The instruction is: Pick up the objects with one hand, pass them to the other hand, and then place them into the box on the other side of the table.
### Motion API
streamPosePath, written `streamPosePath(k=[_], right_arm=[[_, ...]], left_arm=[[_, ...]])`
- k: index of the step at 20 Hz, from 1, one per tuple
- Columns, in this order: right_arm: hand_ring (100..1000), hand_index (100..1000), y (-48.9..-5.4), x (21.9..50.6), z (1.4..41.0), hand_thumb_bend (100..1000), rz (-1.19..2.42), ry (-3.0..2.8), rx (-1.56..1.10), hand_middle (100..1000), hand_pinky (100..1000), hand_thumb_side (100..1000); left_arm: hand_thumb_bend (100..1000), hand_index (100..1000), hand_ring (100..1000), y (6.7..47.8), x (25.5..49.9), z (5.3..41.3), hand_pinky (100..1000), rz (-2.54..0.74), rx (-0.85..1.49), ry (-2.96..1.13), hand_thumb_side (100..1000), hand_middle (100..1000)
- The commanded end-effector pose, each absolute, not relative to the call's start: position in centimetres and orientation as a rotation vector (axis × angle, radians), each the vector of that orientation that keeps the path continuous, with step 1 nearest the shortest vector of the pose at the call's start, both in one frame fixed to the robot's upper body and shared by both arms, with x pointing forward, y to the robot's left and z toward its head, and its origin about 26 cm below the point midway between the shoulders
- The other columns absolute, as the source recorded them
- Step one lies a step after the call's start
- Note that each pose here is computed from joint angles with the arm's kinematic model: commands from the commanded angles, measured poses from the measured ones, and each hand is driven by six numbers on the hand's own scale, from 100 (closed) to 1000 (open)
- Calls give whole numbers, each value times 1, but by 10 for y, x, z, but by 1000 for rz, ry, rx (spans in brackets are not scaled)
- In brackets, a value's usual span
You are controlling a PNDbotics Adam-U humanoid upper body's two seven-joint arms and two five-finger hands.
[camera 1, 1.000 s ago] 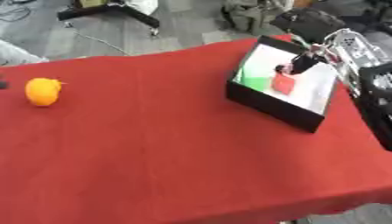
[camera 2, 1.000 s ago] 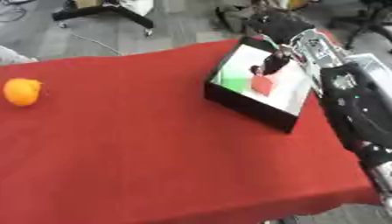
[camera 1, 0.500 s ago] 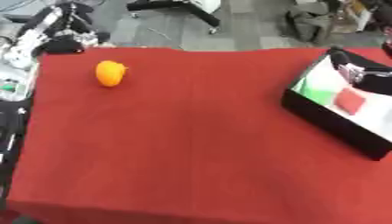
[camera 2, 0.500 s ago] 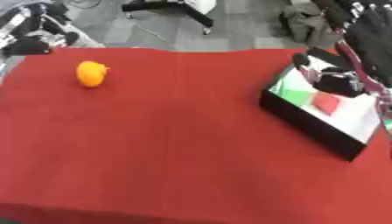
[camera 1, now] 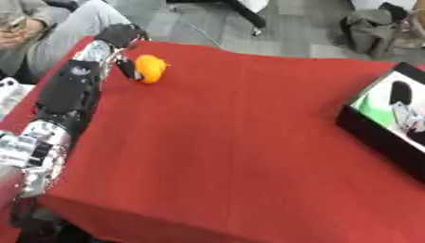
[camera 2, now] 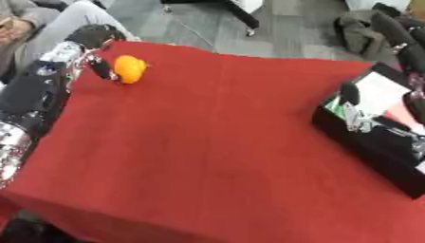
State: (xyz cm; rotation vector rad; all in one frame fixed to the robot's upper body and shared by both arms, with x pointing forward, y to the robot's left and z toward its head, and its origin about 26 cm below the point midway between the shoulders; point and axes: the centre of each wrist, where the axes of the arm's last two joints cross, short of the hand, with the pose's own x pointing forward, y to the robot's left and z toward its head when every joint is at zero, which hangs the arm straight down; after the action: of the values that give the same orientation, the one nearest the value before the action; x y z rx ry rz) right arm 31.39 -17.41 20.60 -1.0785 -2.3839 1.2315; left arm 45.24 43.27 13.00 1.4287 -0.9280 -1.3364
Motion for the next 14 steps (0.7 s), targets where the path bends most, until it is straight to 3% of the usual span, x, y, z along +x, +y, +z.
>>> streamPosePath(k=[1, 10, 14], right_arm=[[875, 990, -175, 312, 211, 100, 1195, -2408, -1088, 818, 875, 330], [868, 988, -176, 312, 206, 100, 1162, -2400, -1066, 806, 870, 348], [867, 988, -174, 312, 204, 100, 1159, -2399, -1047, 803, 868, 359]], left_arm=[[599, 839, 688, 441, 454, 142, 706, -1298, 1509, -904, 108, 707], [486, 813, 652, 438, 450, 122, 694, -1159, 1590, -929, 100, 668], [423, 757, 584, 433, 450, 113, 670, -1122, 1610, -964, 100, 590]])
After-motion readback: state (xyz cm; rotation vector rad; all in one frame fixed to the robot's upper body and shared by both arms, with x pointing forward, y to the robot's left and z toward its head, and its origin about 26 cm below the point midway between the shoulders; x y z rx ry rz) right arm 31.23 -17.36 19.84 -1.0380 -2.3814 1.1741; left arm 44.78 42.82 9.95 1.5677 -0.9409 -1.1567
